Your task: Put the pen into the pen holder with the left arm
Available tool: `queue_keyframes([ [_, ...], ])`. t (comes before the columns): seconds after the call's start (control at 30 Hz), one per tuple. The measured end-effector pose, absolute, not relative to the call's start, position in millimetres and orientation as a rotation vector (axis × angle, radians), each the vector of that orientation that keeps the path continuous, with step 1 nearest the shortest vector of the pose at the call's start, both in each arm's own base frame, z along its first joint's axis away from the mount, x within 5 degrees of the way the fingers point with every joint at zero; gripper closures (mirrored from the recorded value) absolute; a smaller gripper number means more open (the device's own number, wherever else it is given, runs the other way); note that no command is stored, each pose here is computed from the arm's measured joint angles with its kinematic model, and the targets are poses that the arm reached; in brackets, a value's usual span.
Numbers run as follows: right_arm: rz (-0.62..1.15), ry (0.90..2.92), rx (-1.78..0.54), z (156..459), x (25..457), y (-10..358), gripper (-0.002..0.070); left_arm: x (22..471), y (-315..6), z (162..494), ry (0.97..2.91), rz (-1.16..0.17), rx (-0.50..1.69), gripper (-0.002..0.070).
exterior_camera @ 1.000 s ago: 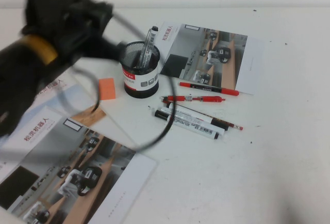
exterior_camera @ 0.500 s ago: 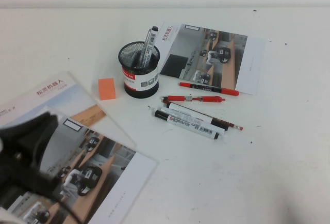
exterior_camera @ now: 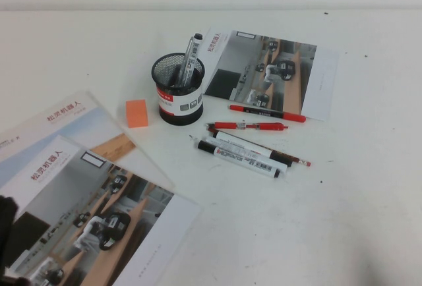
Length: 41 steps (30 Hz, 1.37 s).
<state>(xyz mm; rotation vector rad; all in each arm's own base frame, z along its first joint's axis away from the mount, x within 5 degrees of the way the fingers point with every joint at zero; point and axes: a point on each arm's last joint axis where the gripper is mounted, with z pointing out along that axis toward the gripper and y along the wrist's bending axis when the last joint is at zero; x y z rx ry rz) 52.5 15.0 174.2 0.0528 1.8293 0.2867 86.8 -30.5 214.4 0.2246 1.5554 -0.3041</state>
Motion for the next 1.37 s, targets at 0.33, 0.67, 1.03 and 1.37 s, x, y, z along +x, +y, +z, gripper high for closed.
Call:
queue_keyframes([
  [0.33,0.287,1.829,0.053,174.2,52.5,15.0,0.0696,62.3,-8.0,209.7,1.481,-0.132,0.088,0.0675],
  [0.67,0.287,1.829,0.053,174.2,52.5,15.0,0.0696,56.4,-5.0,198.0,1.583,-0.089,0.036,0.0675],
  [1.03,0.287,1.829,0.053,174.2,52.5,15.0,0.0696,52.8,-3.9,174.2,1.854,-0.093,0.006,0.0675],
  [1.37,0.287,1.829,0.053,174.2,52.5,15.0,0.0696,52.6,-3.7,173.9,1.861,-0.086,0.011,0.0676],
])
